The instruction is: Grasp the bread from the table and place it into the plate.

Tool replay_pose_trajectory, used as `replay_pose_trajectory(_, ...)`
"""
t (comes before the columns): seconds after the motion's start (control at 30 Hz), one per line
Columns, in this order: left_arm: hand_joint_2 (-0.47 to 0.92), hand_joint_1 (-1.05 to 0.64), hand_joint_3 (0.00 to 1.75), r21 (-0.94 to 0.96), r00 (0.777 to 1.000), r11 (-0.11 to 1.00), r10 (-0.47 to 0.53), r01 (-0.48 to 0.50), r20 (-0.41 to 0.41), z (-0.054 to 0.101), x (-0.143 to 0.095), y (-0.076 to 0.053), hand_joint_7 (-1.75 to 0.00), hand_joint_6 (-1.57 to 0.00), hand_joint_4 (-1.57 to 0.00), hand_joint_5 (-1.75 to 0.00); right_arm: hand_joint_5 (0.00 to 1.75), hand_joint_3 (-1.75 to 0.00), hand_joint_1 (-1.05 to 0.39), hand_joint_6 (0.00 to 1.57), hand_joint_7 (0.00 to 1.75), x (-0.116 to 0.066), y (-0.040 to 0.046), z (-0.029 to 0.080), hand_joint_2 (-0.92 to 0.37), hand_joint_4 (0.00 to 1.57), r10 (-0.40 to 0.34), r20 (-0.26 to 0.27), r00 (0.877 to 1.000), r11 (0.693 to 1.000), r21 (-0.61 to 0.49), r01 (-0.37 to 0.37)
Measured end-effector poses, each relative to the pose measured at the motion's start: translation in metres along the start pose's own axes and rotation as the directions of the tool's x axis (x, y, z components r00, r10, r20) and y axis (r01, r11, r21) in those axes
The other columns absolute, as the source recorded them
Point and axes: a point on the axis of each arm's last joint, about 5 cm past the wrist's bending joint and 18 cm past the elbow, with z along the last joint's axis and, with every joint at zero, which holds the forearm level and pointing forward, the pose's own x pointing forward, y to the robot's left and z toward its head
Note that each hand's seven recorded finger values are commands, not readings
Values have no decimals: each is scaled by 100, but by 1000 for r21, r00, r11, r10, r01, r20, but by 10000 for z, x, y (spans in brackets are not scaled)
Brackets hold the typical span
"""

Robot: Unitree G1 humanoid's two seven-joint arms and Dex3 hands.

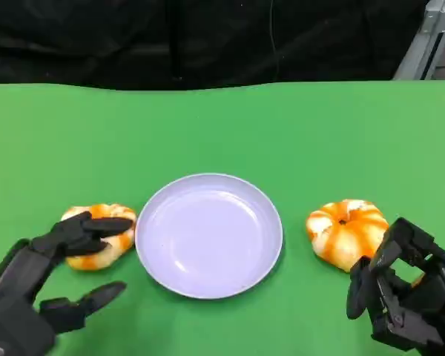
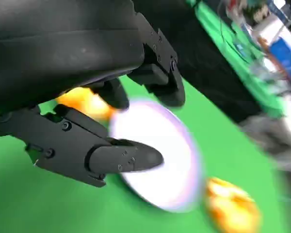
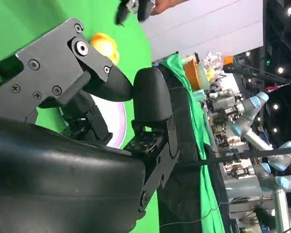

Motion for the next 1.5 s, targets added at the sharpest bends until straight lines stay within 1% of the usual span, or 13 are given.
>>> replay_pose_trajectory(0.1,92,-85,14,178,999,984,33,-32,-5,-46,0,-25,-1,-35,-12,-25,175,-132,-16,70,163,6,-5,-6,-43,89,1,8,1000,1000,-3,-1)
replay_pose_trajectory(0.17,92,-86,14,281,999,959,33,-31,-1,-67,22,-40,-1,-35,-13,-24,175,-131,-16,71,162,17,-7,-9,-43,89,3,12,1000,1000,-3,-3)
replay_pose_trajectory(0.23,91,-84,12,342,999,939,32,-35,15,-66,52,-47,-1,-36,-14,-24,175,-131,-16,71,162,20,-7,-9,-43,89,5,15,1000,1000,-4,-5)
replay_pose_trajectory(0.27,88,-81,7,351,999,936,35,-41,23,-61,63,-50,-1,-38,-17,-20,175,-131,-16,71,162,20,-7,-8,-43,89,5,16,1000,1000,-5,-5)
replay_pose_trajectory(0.3,86,-79,3,382,999,923,29,-39,30,-58,85,-58,-1,-40,-21,-16,175,-131,-16,71,162,18,-10,-8,-43,89,5,17,1000,1000,-5,-5)
replay_pose_trajectory(0.37,84,-76,1,485,1000,875,-12,-2,27,-61,159,-66,-1,-42,-25,-13,175,-131,-16,71,162,25,-13,-9,-43,89,7,17,1000,1000,-5,-6)
replay_pose_trajectory(0.5,87,-79,1,608,998,793,-60,40,12,-54,310,-72,-1,-44,-30,-9,175,-132,-16,72,163,26,-17,-15,-43,89,6,14,1000,1000,-4,-6)
replay_pose_trajectory(0.67,91,-79,2,630,995,772,-98,87,-16,-83,481,-133,0,-42,-31,-6,175,-132,-16,72,163,34,-22,-31,-42,90,5,14,1000,1000,-3,-5)
replay_pose_trajectory(0.8,91,-77,1,648,990,750,-128,132,-54,-129,599,-145,-1,-45,-34,-5,175,-132,-16,72,162,37,-22,-34,-43,90,6,18,1000,1000,-5,-6)
replay_pose_trajectory(0.97,92,-78,4,668,983,722,-155,178,-94,-190,711,-132,-1,-45,-36,-4,175,-131,-15,71,162,38,-19,-36,-44,89,5,18,1000,1000,-5,-5)
replay_pose_trajectory(1.23,92,-79,10,675,966,692,-170,256,-193,-328,888,-122,-1,-44,-37,-2,175,-132,-15,71,163,41,-11,-38,-44,89,1,19,1000,1000,-6,-1)
replay_pose_trajectory(1.37,92,-77,10,673,964,690,-176,267,-201,-346,908,-138,-1,-45,-37,-2,175,-132,-14,71,163,40,-10,-39,-44,89,-2,19,1000,1000,-5,2)
replay_pose_trajectory(1.5,92,-75,12,673,957,681,-195,289,-214,-385,982,-191,0,-44,-37,-1,175,-132,-15,70,163,40,-9,-38,-43,89,-1,18,1000,1000,-7,1)
